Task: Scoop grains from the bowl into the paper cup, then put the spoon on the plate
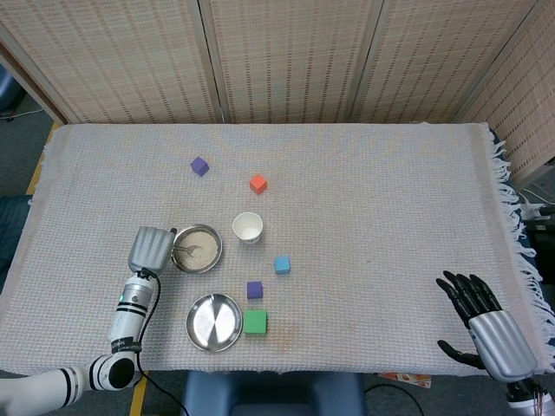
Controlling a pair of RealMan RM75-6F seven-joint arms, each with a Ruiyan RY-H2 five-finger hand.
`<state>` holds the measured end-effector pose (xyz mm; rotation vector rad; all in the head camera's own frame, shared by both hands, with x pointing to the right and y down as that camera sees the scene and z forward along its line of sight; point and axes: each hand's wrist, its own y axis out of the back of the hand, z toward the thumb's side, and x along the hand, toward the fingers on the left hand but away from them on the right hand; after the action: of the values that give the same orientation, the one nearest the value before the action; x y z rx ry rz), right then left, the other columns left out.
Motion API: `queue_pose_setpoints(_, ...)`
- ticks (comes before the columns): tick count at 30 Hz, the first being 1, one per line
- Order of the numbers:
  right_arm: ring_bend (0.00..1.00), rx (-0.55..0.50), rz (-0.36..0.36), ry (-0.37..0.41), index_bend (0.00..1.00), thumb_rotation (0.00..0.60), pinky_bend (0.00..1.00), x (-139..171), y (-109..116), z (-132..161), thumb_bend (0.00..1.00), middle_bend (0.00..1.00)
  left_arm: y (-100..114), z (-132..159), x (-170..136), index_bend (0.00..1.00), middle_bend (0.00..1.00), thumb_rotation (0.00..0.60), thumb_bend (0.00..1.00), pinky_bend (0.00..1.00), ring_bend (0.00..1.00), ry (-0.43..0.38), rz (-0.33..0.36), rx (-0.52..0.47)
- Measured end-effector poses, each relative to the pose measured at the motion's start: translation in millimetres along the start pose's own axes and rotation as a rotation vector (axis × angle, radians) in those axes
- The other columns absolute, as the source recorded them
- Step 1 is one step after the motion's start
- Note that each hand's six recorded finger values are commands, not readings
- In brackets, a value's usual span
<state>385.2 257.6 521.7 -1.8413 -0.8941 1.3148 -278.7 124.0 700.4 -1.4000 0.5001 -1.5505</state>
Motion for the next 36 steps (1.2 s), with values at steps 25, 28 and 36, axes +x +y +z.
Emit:
queue_pose_setpoints(25, 0.0, 0.001, 0.022, -0.002, 0.0, 0.6, 0.0, -2, -4, -1, 0.08, 0.0, 26, -36, 20, 0.66, 1.0, 0.6, 0.38, 1.0, 1.0, 0.029, -0.185, -0.467)
queue_pose_setpoints(28, 0.0, 0.003, 0.02, -0.002, 0.0, 0.6, 0.0, -2, -4, -1, 0.08, 0.0, 38, -36, 23, 0.67, 1.0, 0.6, 0.38, 1.0, 1.0, 0.022, -0.181, -0.502)
queue_pose_setpoints(36, 0.0, 0.004, 0.019, -0.003, 0.0, 0.6, 0.0, -2, -3, -1, 0.08, 0.0, 60, -23, 34, 0.67, 1.0, 0.6, 0.38, 1.0, 1.0, 0.005, -0.202, -0.573)
